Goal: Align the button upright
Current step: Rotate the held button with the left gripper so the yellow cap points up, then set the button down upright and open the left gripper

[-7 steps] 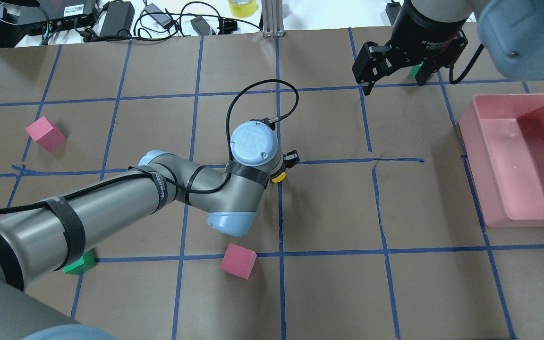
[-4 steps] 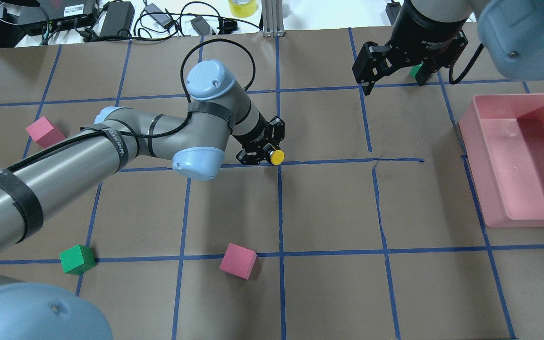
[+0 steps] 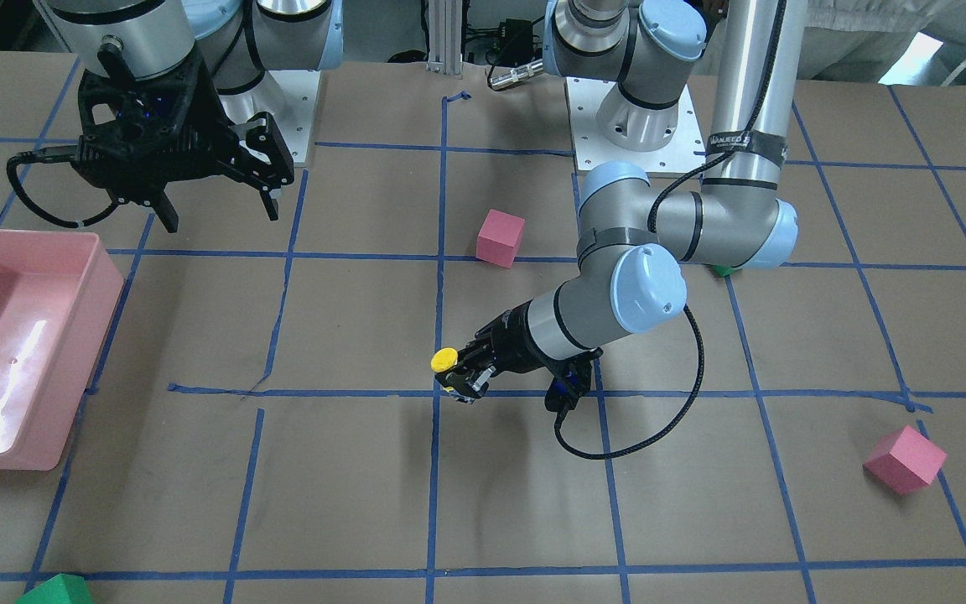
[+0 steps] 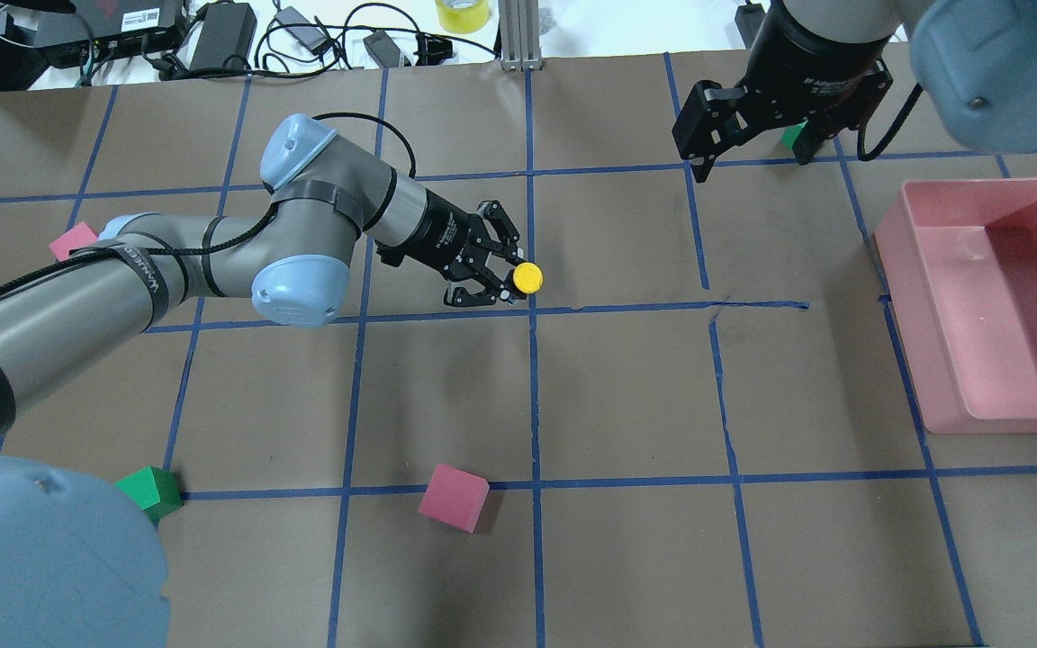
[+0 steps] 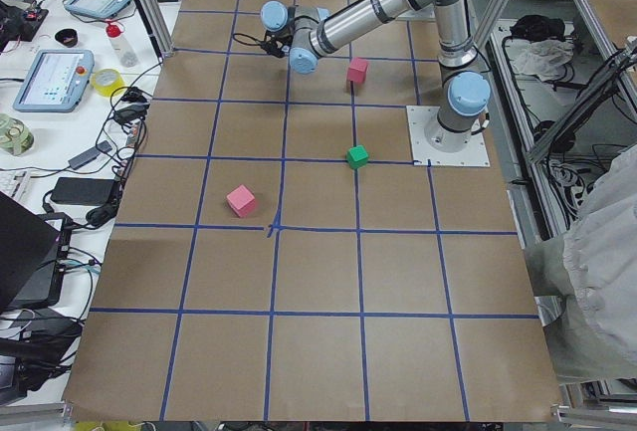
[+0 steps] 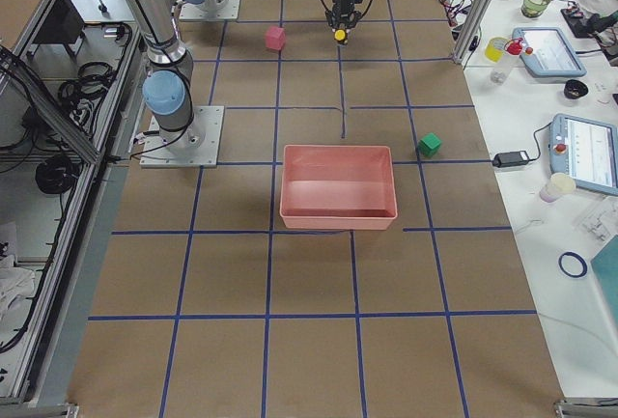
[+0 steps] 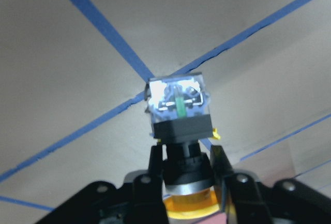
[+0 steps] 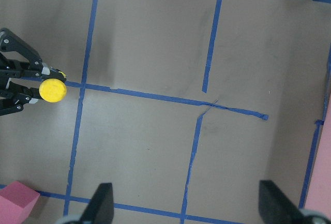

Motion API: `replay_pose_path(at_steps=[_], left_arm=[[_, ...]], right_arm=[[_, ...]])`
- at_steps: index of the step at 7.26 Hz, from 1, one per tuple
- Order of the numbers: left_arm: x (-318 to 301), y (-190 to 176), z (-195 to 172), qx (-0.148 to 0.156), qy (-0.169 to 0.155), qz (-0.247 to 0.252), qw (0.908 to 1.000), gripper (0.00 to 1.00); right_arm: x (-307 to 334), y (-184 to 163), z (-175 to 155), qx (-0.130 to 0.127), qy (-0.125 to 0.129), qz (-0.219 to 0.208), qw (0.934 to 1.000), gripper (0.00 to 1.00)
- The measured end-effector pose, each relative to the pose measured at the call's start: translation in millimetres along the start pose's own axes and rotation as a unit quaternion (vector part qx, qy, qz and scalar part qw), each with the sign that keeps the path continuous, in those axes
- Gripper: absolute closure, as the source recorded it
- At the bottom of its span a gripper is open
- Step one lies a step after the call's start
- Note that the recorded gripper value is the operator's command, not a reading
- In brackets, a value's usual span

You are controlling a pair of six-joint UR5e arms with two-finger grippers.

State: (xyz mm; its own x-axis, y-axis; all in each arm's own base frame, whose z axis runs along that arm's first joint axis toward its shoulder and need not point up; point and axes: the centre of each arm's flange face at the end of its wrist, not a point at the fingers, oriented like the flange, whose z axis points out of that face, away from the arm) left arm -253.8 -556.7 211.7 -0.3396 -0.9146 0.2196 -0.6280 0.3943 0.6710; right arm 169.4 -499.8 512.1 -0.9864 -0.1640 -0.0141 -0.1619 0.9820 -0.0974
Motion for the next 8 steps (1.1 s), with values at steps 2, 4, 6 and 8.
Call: replay_pose_path(at_steps=[2,4,6,8], left_arm=[[-13.7,-3.2,14.5,-0.058,0.003,-0.035,0.9977,1.0],[-21.7,-10.6,22.1,-0.087,0.005,-0.054,0.9948,1.0],[-31.1,-24.2,33.7,-0.095,-0.003,-0.069,0.9931,1.0],[-34.7,-37.7,38.8,-0.097,-0.006,-0.081,0.9919,0.81]], right_arm=[[-0.2,0.3,0.2,0.0,0.0,0.0,1.0,0.0],[-0.3,0.3,0.4,-0.001,0.001,-0.001,1.0,0.0],[-0.3,0.2,0.7,-0.001,0.0,-0.001,1.0,0.0],[-0.5,0.3,0.9,-0.001,0.001,-0.001,1.0,0.0]])
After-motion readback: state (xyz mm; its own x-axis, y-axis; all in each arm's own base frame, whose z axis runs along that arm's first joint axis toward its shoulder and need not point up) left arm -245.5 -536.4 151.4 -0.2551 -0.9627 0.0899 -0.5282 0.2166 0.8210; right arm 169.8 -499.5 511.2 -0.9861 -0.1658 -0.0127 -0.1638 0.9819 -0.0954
